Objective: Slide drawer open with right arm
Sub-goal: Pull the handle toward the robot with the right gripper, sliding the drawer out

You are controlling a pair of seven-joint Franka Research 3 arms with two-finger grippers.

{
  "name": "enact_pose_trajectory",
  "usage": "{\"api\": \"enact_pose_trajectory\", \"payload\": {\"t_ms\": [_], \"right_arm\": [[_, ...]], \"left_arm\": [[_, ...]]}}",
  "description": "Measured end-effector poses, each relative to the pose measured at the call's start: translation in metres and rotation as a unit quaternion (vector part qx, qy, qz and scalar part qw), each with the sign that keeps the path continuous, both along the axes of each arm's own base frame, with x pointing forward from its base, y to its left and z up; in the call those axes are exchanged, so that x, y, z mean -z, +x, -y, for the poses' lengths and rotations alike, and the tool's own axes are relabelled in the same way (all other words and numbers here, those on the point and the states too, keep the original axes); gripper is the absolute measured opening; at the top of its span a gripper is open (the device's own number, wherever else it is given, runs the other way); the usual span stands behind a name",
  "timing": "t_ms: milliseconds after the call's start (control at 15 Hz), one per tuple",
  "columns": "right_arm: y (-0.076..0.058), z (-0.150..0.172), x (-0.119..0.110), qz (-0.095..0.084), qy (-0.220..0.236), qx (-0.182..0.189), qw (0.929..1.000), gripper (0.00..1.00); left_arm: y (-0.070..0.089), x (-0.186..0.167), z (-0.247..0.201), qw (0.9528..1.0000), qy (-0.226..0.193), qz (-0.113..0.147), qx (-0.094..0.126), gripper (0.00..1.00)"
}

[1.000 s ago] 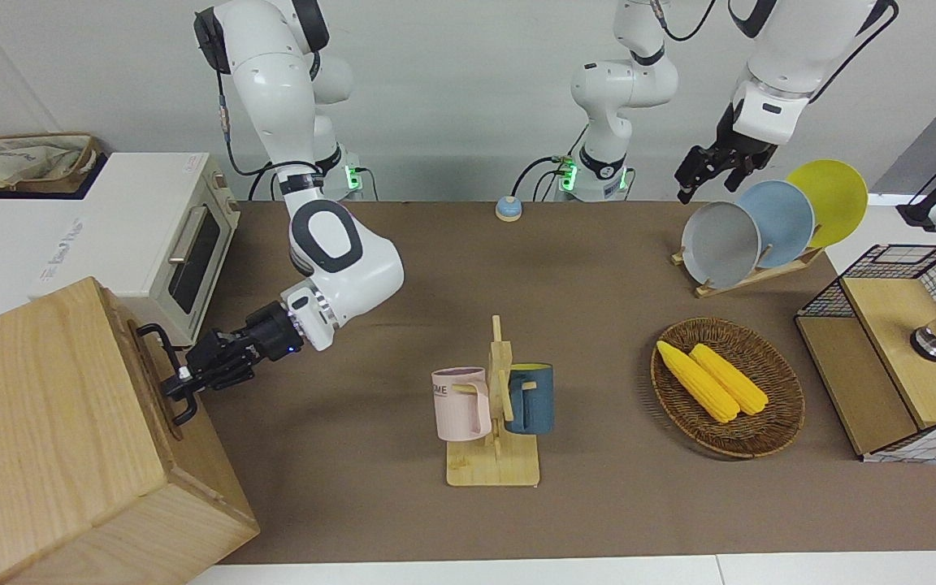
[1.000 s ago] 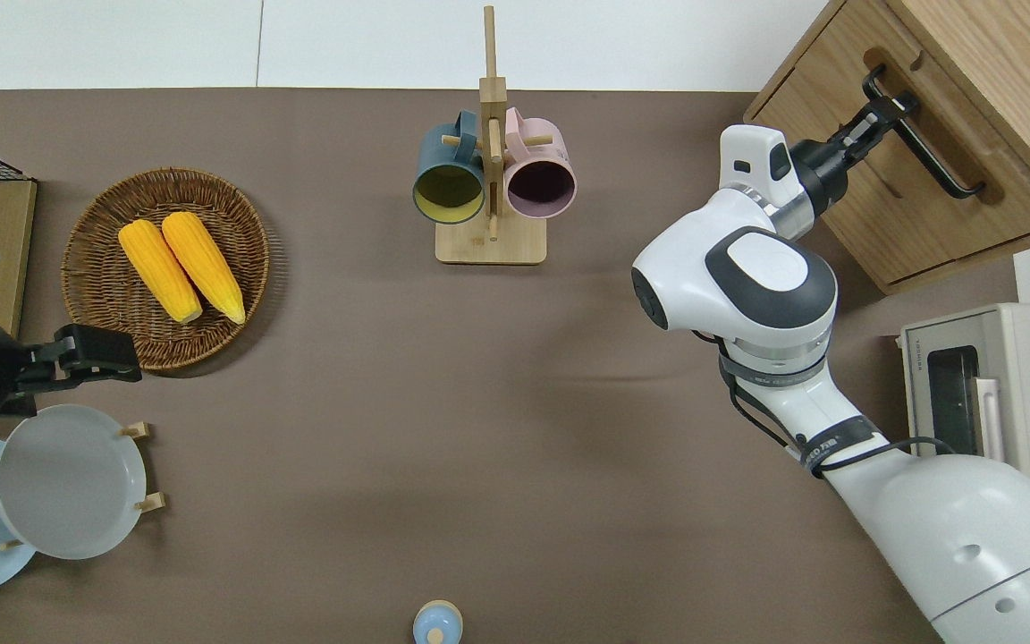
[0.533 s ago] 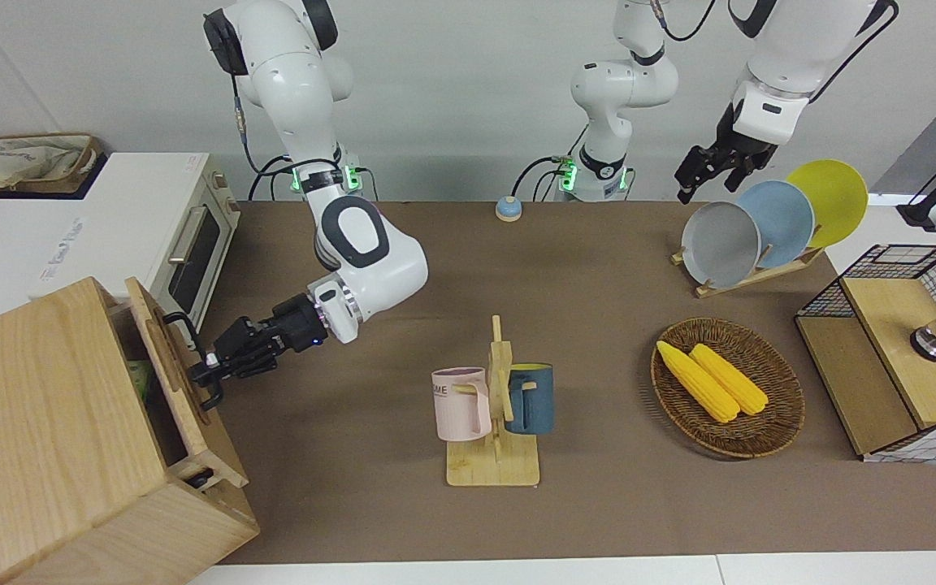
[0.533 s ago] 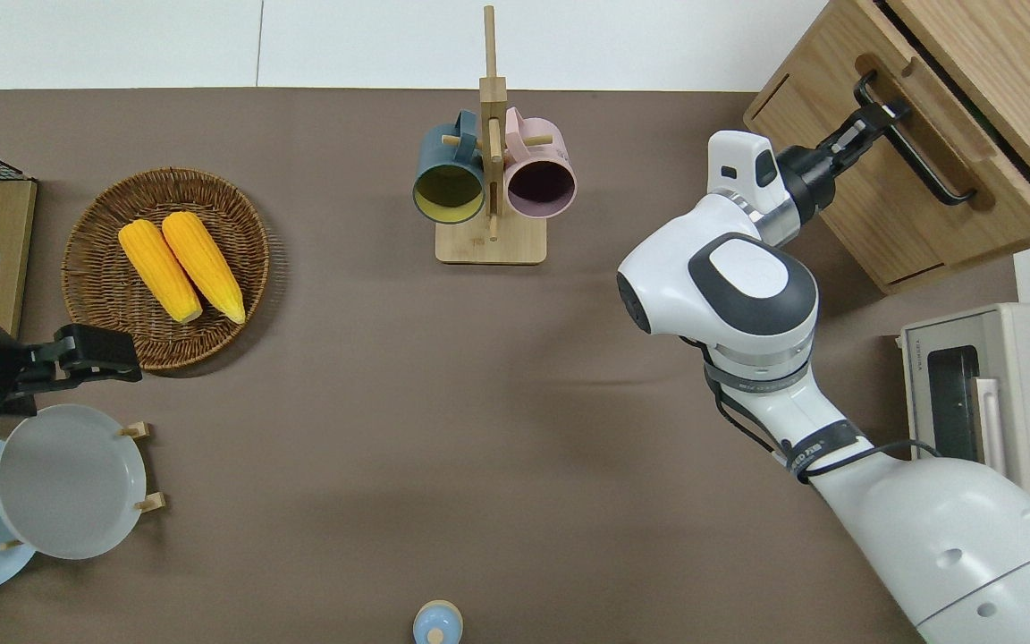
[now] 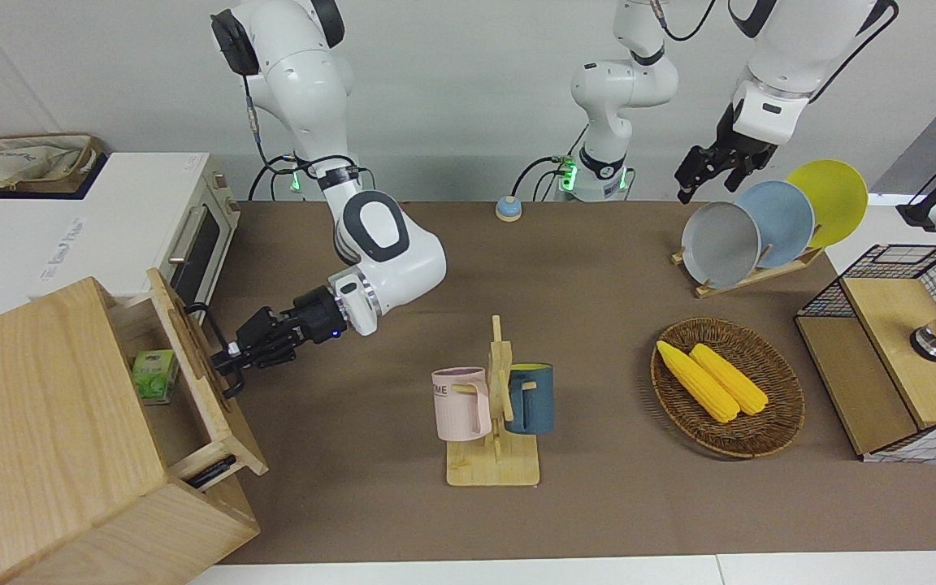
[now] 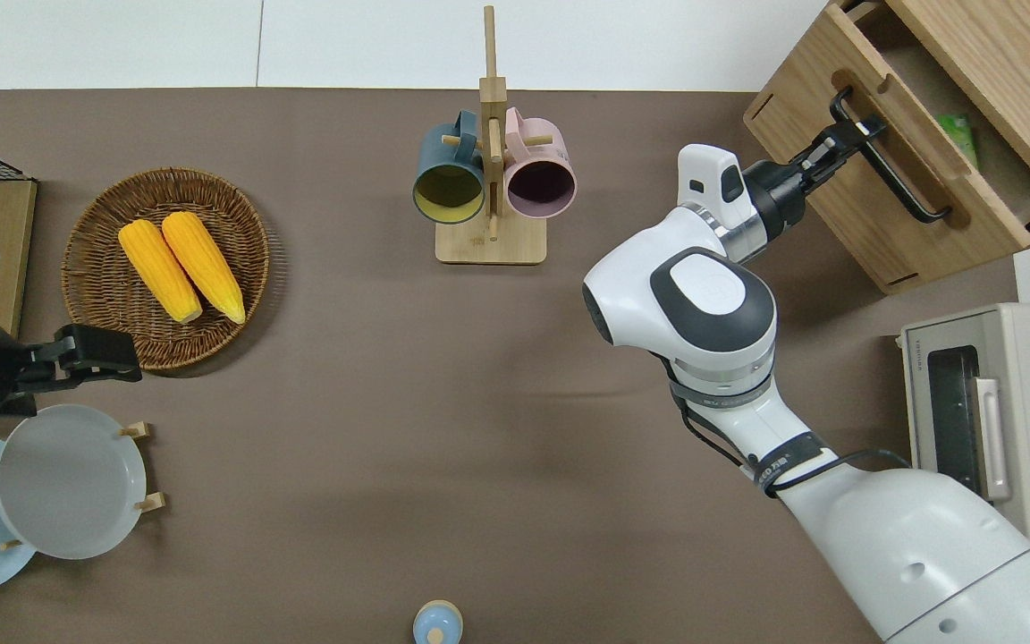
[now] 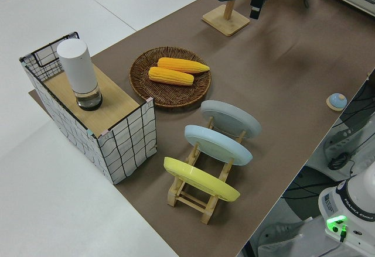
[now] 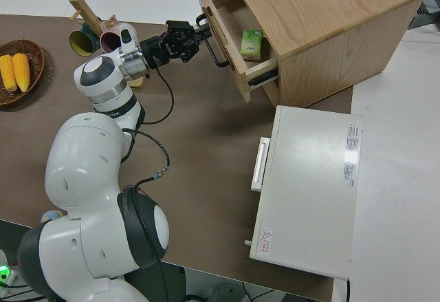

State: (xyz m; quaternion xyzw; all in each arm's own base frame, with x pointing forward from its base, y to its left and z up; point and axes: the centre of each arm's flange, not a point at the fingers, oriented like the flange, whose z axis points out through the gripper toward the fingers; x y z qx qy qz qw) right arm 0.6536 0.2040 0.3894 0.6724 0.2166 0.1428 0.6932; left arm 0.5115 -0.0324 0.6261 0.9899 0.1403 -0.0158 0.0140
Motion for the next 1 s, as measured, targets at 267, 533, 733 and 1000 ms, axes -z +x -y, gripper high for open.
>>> {"api": "enact_pose_trajectory", "payload": {"t_ms": [267, 533, 733, 1000], "right_arm": [[-0.018, -0.031, 0.000, 0.000, -0.001, 0.006, 1.0000, 0.19], [-0.032, -0.053, 0.001, -0.001, -0.002, 0.010, 0.9999, 0.19], [-0.045, -0.072, 0.000, -0.002, -0.002, 0.010, 1.0000, 0.19], [-0.061, -0.094, 0.000, -0.004, 0.000, 0.012, 0.9999, 0.19]], "left_arm": [[0.000, 0.000, 0.000, 1.0000, 0.000, 0.000, 0.000, 1.00], [0.000, 0.000, 0.000, 1.0000, 0.000, 0.000, 0.000, 1.00], [0.000, 0.000, 0.000, 1.0000, 0.000, 0.000, 0.000, 1.00], [0.000, 0.000, 0.000, 1.0000, 0.000, 0.000, 0.000, 1.00]]}}
